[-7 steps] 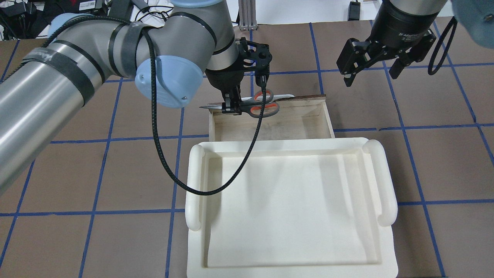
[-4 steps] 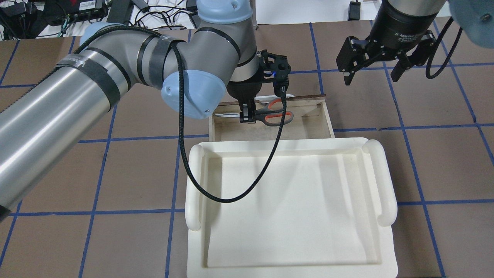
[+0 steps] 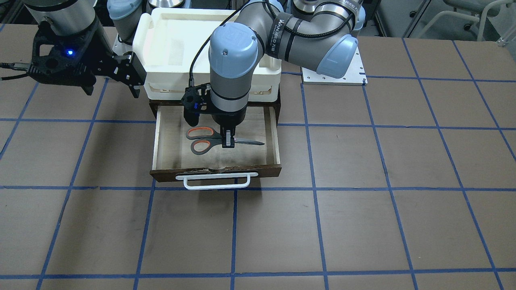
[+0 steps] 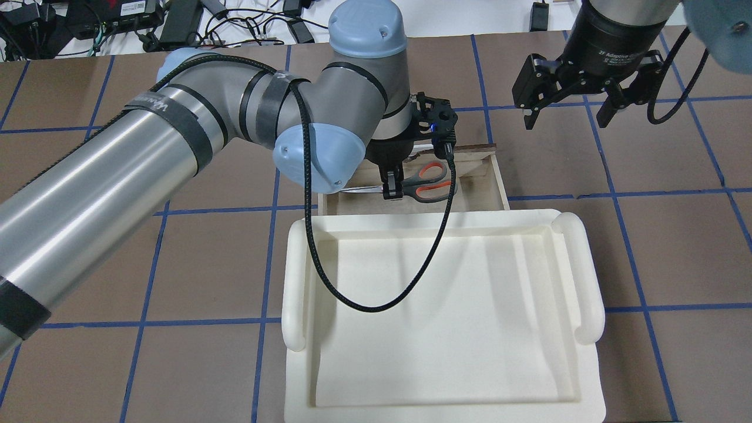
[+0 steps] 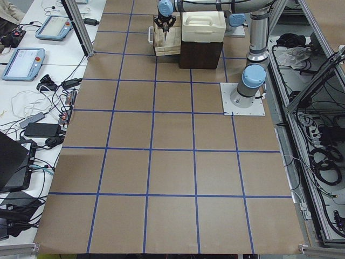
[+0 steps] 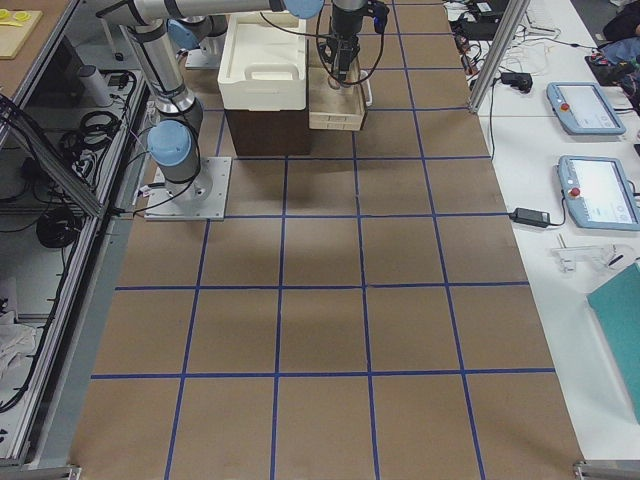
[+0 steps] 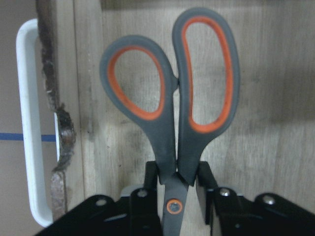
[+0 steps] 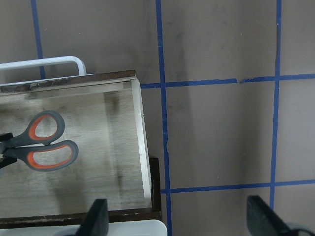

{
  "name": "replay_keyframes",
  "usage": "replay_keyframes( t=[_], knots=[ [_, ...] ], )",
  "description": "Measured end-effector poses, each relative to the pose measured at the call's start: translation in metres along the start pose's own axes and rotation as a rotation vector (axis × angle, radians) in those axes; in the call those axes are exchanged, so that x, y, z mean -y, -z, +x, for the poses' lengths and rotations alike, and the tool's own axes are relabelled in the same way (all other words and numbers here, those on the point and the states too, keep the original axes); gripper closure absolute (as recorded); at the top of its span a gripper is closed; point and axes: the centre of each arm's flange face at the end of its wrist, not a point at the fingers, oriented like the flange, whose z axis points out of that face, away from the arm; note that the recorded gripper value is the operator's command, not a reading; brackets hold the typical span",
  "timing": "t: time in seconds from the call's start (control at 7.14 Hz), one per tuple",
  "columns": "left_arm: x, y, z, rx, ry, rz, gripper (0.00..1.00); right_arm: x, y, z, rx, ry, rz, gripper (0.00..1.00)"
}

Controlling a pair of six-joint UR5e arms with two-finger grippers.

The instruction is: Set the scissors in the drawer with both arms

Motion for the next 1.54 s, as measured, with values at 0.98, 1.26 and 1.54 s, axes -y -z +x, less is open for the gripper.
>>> replay_keyframes(
  t=[0.98,1.26,1.54],
  knots=[
    [0.013,-0.042,0.014,-0.037,-0.006,-0.031,0.86,0.001,0.000,-0.001,0.005,-0.004,0.006,0.00],
    [0.013,-0.044,0.015,-0.027,-0.006,-0.024,0.05,0.001,0.000,0.000,0.003,-0.004,0.006,0.00],
    [0.013,-0.035,0.018,-0.011,-0.008,-0.014,0.00,0.001,0.000,0.000,0.002,-0.003,0.006,0.00]
  ],
)
